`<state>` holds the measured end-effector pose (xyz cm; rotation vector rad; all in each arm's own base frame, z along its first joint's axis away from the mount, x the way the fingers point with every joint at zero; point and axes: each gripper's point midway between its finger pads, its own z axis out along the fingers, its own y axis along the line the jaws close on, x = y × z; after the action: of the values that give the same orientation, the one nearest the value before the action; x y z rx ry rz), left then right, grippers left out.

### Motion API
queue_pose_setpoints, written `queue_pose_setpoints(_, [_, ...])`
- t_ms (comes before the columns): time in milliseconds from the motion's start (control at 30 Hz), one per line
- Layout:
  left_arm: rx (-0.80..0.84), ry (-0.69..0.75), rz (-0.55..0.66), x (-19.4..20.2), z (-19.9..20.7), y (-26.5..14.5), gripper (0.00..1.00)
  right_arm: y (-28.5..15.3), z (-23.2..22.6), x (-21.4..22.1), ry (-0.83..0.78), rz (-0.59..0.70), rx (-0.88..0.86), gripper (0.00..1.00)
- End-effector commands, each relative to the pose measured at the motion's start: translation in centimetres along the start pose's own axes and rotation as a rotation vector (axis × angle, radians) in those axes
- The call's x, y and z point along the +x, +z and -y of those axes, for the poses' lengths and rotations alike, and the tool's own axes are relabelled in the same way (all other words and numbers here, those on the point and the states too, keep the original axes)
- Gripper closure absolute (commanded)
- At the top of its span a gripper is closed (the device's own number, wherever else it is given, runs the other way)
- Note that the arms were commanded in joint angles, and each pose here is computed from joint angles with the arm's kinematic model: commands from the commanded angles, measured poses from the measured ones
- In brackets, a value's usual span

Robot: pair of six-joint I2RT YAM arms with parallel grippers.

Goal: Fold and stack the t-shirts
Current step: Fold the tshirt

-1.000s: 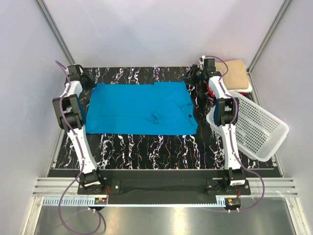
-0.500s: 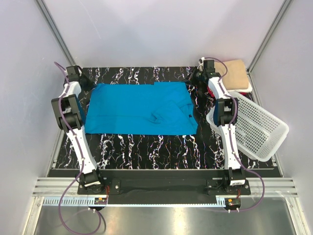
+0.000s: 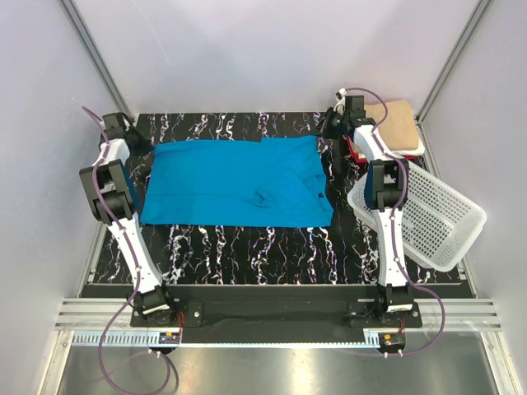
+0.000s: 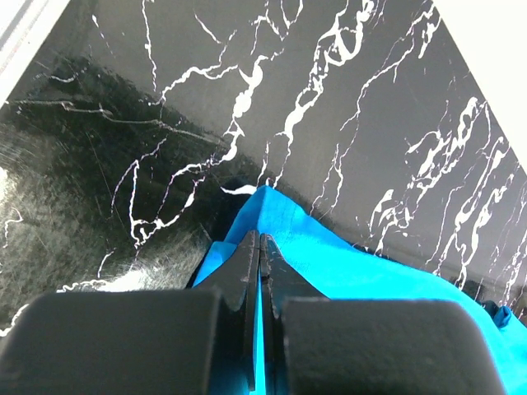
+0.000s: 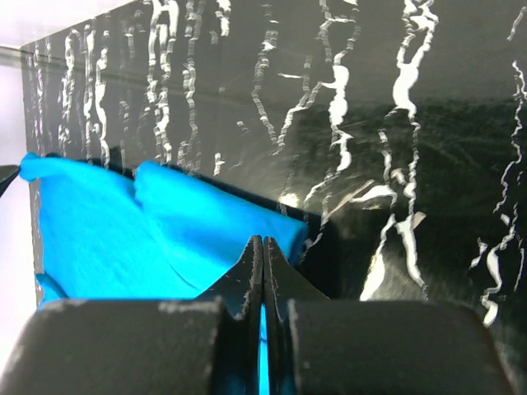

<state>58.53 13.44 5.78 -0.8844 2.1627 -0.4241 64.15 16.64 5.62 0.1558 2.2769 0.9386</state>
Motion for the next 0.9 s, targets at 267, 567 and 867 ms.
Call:
queue_pose_setpoints(267, [0.063,0.057,0.087,-3.7,2.1,-3.2,1.0,-5.0,-5.6,-4.6,-0.183,0.184,-0.06,1.0])
queue_pose_setpoints(567, [0.051,0.049,0.086,-3.8,0.8,-4.3,1.0,-6.8,-5.5,-2.8,-0.239,0.237,-0.072,1.0])
queue_pose_setpoints(867, [0.073,0.052,0.079,-3.8,0.9,-5.5,1.0,-9.4,-7.2,-1.9,-0.293,0.269,-0.113,1.0])
